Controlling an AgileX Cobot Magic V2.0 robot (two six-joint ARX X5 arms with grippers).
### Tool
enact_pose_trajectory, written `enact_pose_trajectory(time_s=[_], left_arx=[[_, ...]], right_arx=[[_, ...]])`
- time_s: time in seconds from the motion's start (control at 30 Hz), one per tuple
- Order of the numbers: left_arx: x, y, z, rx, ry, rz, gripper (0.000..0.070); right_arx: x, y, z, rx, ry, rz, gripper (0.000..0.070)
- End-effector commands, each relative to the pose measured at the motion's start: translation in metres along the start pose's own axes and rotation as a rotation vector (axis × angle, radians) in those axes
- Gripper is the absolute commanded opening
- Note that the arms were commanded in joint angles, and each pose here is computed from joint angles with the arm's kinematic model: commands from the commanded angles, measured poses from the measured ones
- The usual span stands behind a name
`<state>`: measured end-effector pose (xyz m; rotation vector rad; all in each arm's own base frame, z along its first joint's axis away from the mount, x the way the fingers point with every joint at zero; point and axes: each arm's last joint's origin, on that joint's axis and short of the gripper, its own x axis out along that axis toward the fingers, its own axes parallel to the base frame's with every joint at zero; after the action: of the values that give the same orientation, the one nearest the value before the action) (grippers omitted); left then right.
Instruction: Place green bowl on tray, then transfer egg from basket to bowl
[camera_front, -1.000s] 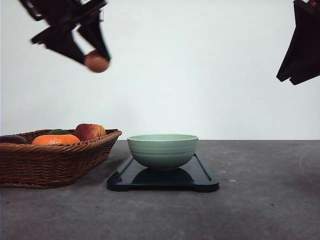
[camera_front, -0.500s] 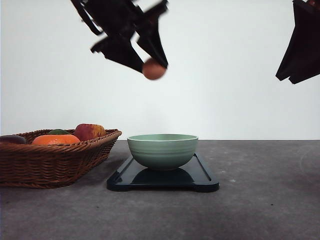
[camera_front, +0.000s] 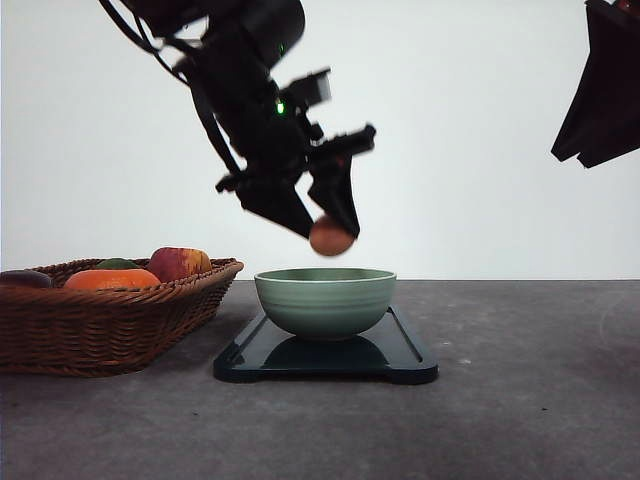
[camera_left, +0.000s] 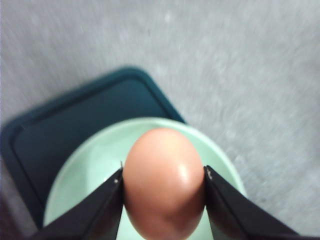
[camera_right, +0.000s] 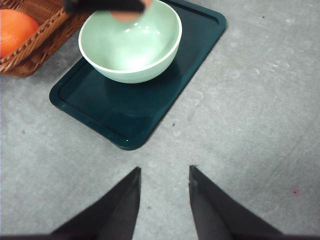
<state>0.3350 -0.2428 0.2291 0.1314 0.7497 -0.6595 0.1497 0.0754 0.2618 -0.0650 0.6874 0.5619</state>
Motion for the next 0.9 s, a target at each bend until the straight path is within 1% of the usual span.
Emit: enact_pose_trajectory(time_s=[0.0, 0.3, 0.6, 0.87], left_arx=[[0.011, -0.002, 0.0, 0.002, 0.004, 0.0, 0.0189], [0.031, 0.001, -0.013, -0.004, 0.063, 0.005, 0.0189], [0.037, 0.002, -0.018, -0.004, 0.081, 0.024, 0.0189], [0.041, 0.002, -0.02, -0.005, 0.089, 0.025, 0.0189]], right_arx=[[0.001, 0.001, 0.002, 0.004, -0.008, 0.006, 0.0186], [0.001, 0.001, 0.002, 0.004, -0.008, 0.006, 0.0186], [0.001, 0.001, 0.002, 0.004, -0.008, 0.006, 0.0186], [0.001, 0.001, 0.002, 0.004, -0.008, 0.007, 0.0186]])
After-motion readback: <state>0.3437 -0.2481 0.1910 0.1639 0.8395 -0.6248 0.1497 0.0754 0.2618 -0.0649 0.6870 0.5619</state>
